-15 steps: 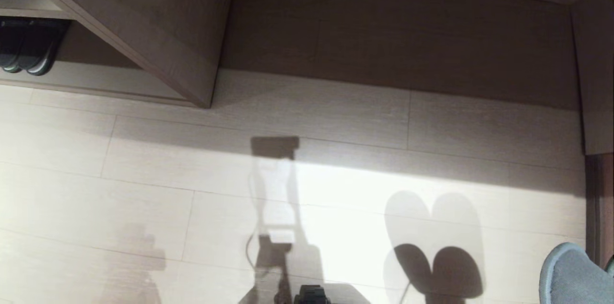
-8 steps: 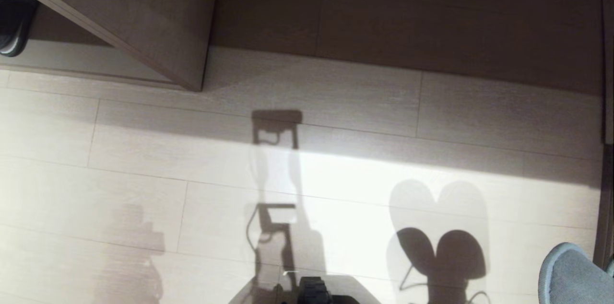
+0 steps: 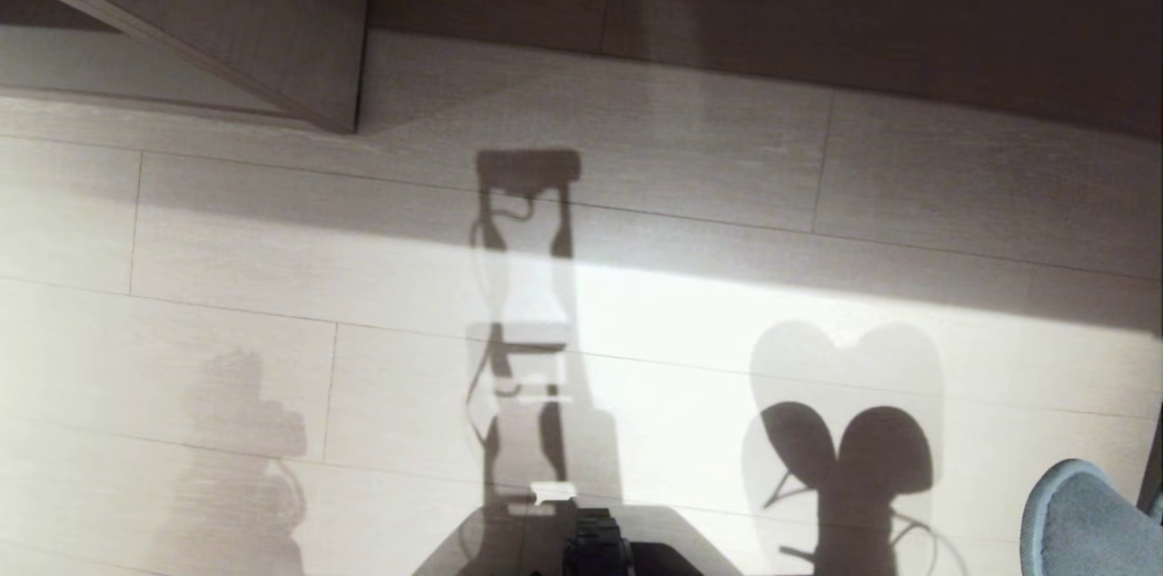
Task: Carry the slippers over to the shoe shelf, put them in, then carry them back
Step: Place the slippers on the floor
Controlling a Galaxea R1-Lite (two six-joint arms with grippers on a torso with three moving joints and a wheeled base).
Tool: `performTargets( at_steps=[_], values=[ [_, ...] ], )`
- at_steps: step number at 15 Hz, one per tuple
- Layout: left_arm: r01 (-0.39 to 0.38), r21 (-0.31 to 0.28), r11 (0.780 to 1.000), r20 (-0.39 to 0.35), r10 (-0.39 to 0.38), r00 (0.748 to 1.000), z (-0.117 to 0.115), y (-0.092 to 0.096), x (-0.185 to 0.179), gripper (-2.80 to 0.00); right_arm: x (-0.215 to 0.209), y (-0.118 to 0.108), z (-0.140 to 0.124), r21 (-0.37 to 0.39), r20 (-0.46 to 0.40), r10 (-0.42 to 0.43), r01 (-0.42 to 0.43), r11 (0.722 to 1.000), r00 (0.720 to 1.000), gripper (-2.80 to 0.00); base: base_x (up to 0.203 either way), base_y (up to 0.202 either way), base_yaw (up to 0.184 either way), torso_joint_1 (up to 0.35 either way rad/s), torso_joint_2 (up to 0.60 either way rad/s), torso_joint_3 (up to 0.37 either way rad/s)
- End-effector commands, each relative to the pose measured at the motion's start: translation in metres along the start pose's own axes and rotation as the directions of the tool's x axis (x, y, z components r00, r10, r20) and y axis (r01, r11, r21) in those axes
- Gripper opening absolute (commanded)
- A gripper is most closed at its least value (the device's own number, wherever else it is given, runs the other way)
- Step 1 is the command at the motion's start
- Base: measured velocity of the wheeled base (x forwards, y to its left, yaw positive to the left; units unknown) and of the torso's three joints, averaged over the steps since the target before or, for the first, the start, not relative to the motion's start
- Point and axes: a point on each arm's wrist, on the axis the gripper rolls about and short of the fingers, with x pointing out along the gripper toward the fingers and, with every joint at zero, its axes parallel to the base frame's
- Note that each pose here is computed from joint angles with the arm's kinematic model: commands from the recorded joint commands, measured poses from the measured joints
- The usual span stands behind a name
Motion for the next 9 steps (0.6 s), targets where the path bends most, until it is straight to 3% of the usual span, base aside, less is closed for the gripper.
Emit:
performTargets(
  at_steps=[1, 5, 7, 9],
  values=[
    [-0.001, -0.001, 1.000, -0.003, 0.001, 1.000, 0.000, 0.000, 0.000, -2.80, -0.002, 0.000, 0.012, -0.001, 0.018, 0.003, -0.003, 1.000, 1.000, -2.80, 0.000, 0.000, 0.000, 0.002, 0.00, -0.197],
    [-0.001, -0.001, 1.000, -0.003, 0.001, 1.000, 0.000, 0.000, 0.000, -2.80, 0.023, -0.002, 0.063, -0.007, -0.101, 0.015, -0.016, 1.000, 0.995, -2.80, 0.000, 0.000, 0.000, 0.002, 0.00, -0.199],
    [-0.001, 0.001, 1.000, -0.003, 0.001, 1.000, 0.000, 0.000, 0.000, -2.80, 0.071, -0.002, 0.085, -0.020, -0.204, 0.020, -0.025, 0.999, 0.979, -2.80, 0.000, 0.000, 0.000, 0.005, 0.00, -0.200],
    [-0.001, 0.001, 1.000, -0.003, 0.001, 1.000, 0.000, 0.000, 0.000, -2.80, 0.137, -0.002, 0.098, -0.037, -0.238, 0.027, -0.036, 0.999, 0.971, -2.80, 0.000, 0.000, 0.000, 0.004, 0.00, -0.196]
  ],
)
